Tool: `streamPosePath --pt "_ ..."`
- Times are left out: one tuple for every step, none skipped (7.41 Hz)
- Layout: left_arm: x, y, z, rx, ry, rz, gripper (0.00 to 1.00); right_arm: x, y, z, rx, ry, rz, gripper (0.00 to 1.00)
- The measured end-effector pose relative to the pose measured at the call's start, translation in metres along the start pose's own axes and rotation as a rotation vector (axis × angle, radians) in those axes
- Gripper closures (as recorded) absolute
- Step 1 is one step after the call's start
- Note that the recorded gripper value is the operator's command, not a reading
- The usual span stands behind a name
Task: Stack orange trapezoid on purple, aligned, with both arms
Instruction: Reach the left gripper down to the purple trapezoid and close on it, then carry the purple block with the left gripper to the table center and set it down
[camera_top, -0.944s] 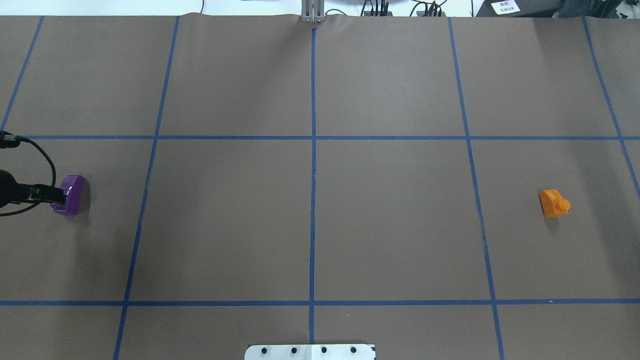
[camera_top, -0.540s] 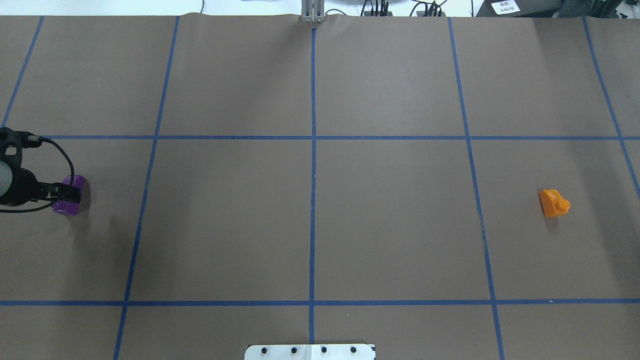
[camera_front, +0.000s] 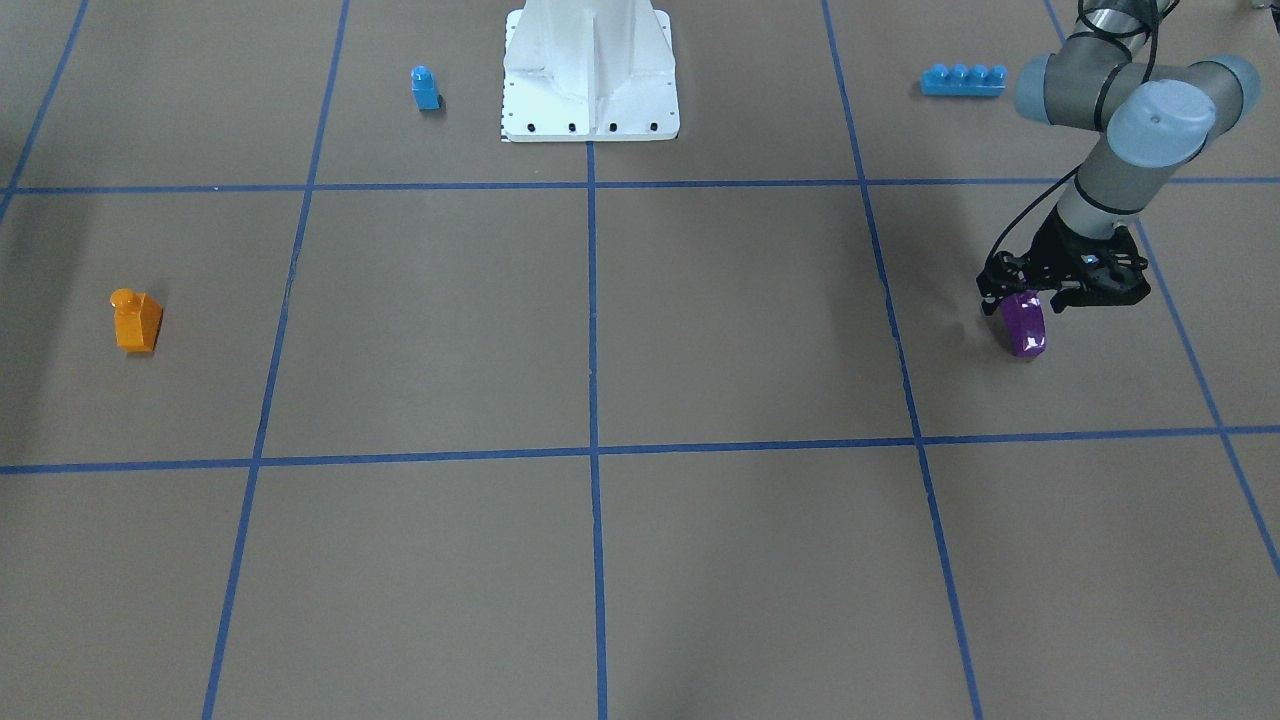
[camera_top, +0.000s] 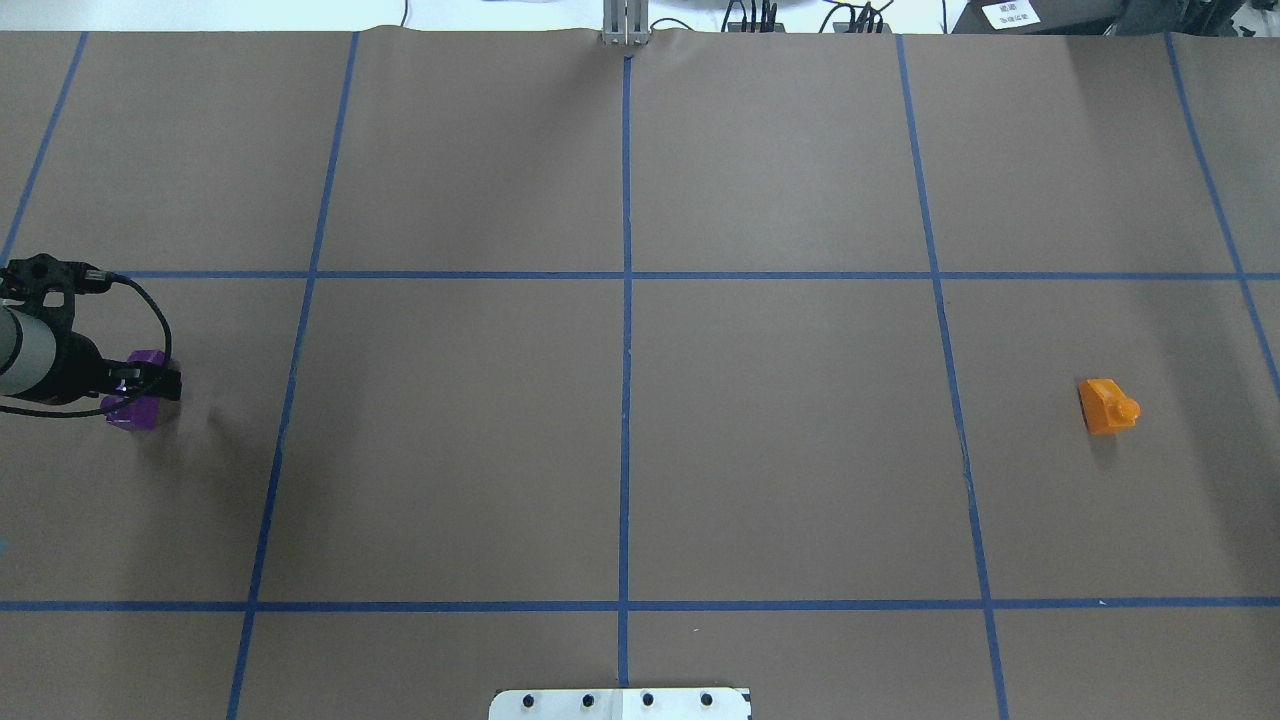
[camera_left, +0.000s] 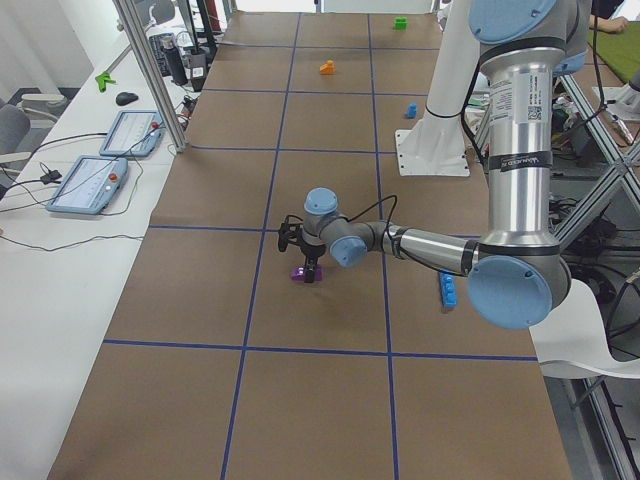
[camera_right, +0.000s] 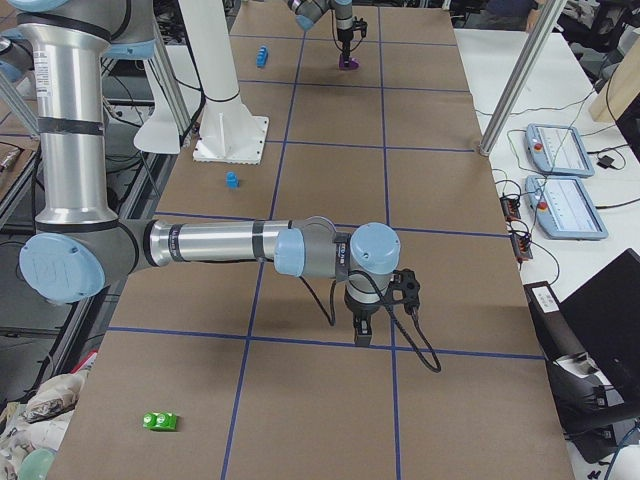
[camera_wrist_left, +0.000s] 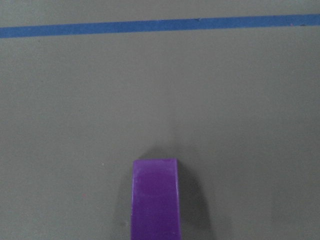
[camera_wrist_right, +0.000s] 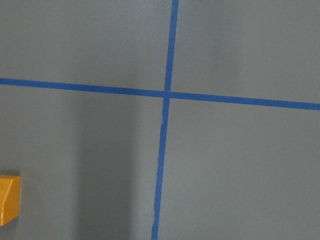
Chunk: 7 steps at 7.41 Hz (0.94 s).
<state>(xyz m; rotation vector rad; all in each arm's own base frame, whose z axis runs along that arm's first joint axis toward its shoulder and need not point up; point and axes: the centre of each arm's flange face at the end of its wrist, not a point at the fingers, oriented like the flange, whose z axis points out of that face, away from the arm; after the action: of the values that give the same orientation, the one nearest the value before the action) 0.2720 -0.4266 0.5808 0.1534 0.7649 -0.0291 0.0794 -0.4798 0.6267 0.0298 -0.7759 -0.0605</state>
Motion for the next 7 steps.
streamPosePath --pt "-0.004 0.001 0.005 0.005 0.012 0.003 0.32 0.0 0.0 0.0 0.001 0.0 -0.001 0.0" --pt "-0.005 0.001 0.006 0.006 0.023 0.005 0.65 0.0 0.0 -0.001 0.002 0.0 -0.001 0.0" --pt "-0.006 0.002 0.006 0.006 0.027 0.005 1.0 0.0 0.0 -0.001 0.002 0.0 -0.002 0.0" --pt "-0.006 0.003 0.005 0.006 0.027 0.004 1.0 0.0 0.0 -0.001 0.002 0.0 -0.002 0.0" --pt "-0.006 0.003 0.003 0.006 0.029 0.003 1.0 -0.001 0.0 -0.001 0.002 0.0 -0.002 0.0" --pt "-0.002 0.004 -0.001 -0.003 0.039 0.003 1.0 -0.001 0.0 -0.001 0.003 -0.004 -0.003 0.0" --pt "0.009 0.004 -0.012 -0.019 0.058 0.006 1.0 -0.002 0.0 -0.002 0.005 -0.008 -0.004 0.0"
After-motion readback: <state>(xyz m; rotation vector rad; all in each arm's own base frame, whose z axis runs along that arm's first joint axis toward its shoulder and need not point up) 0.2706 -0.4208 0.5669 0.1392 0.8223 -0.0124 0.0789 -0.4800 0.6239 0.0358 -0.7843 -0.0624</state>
